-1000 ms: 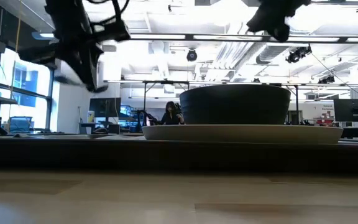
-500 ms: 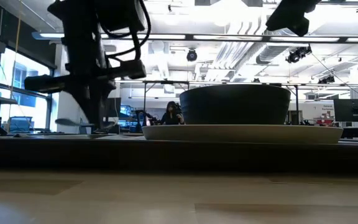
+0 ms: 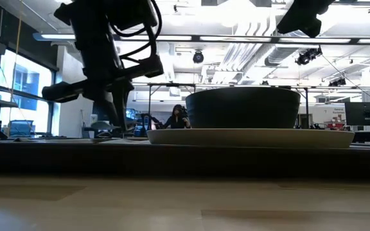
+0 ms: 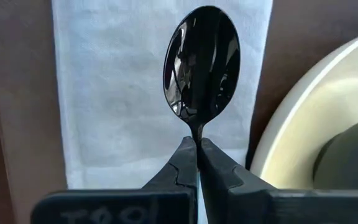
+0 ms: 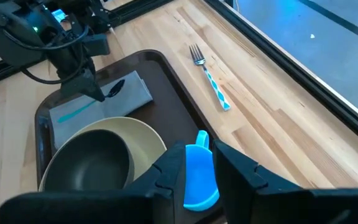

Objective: Set up tray
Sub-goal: Put the blue spoon on top of the gray napkin on the dark brown serving tray

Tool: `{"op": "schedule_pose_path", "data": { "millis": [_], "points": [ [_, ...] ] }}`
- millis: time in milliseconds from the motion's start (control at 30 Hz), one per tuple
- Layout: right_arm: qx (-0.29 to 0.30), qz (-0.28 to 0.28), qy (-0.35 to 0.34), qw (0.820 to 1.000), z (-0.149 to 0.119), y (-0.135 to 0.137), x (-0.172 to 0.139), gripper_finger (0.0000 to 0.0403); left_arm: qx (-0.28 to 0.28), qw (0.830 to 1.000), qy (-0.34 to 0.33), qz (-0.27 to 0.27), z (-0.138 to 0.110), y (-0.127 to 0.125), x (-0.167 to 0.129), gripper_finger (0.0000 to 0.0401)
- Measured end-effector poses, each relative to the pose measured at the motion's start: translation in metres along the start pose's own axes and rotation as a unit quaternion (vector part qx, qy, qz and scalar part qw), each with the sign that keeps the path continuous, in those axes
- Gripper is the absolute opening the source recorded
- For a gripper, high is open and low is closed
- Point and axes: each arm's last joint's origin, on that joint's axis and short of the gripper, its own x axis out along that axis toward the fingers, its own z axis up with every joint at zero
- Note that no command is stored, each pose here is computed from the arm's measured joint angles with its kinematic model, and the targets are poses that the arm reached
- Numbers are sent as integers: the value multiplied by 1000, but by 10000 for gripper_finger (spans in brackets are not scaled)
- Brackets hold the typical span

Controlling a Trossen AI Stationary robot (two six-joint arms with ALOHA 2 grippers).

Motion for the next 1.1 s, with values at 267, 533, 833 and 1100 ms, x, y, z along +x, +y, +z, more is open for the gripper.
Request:
{"op": "schedule_pose_path", "data": {
  "millis": [267,533,833,1100],
  "points": [
    [-1,-13,-2,1000,0,-1,0,71,-1,1000,-6,-11,-2,-4,12,35],
    [2,-18,17,1000,-4,-2,-1,71,2,1000,1,-12,-5,-6,29,34],
    [-3,-20,42,999,-10,-3,-3,71,2,1000,1,-13,-5,-6,28,41],
    [-8,-24,42,999,-10,-3,-3,71,11,1000,0,-19,-5,-8,28,42]
  ]
}}
